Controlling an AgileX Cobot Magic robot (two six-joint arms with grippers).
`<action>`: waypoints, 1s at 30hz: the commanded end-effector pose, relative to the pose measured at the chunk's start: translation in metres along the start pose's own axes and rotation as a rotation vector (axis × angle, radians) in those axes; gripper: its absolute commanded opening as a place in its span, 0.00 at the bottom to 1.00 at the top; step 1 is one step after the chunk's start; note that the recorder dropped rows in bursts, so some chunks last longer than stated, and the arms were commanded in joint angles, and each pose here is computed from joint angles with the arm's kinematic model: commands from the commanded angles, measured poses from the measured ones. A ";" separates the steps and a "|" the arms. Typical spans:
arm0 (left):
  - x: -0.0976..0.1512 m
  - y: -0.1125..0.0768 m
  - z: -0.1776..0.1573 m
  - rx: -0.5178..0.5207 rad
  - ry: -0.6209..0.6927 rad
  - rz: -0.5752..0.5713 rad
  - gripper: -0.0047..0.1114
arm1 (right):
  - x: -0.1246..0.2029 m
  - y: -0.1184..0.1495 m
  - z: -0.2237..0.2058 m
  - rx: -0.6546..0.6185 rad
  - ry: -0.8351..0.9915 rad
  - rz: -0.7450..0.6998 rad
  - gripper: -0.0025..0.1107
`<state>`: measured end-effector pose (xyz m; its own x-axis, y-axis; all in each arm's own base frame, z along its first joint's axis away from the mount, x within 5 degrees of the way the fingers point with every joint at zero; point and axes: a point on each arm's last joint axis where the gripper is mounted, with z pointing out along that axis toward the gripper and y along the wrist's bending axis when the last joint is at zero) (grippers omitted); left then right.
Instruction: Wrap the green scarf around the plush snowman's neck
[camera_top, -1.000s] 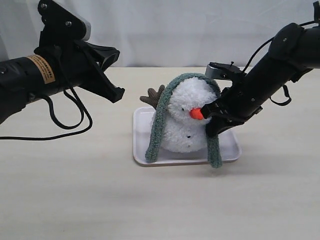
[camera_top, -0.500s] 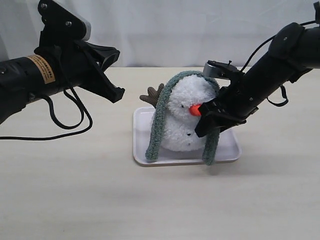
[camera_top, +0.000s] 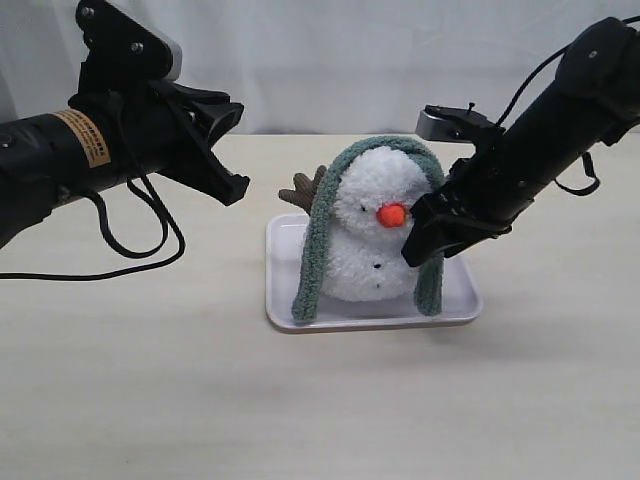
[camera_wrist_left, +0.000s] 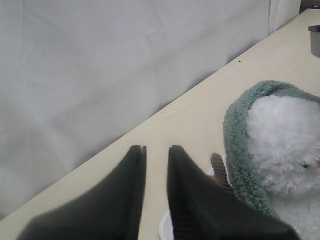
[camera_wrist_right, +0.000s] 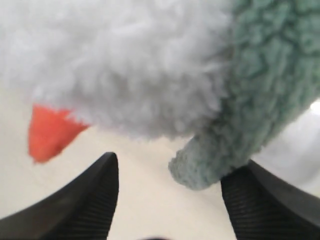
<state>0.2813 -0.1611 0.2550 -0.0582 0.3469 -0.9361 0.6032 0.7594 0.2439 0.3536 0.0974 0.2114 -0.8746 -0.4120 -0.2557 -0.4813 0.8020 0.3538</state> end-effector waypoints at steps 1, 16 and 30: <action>0.000 0.000 0.000 -0.002 -0.011 -0.005 0.37 | 0.003 0.004 -0.004 -0.014 0.015 -0.004 0.53; 0.000 0.006 0.001 -0.051 0.008 -0.117 0.58 | 0.003 0.007 -0.010 -0.015 0.010 0.001 0.53; -0.025 0.029 0.036 -0.064 0.477 -0.166 0.57 | 0.003 0.012 -0.020 -0.003 -0.023 -0.012 0.53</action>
<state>0.3189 -0.1654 0.2912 -0.4051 0.3990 -0.8226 0.5126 0.8441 0.1570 0.3454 0.0968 0.2303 -0.8677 -0.4142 -0.2747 -0.4918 0.7952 0.3547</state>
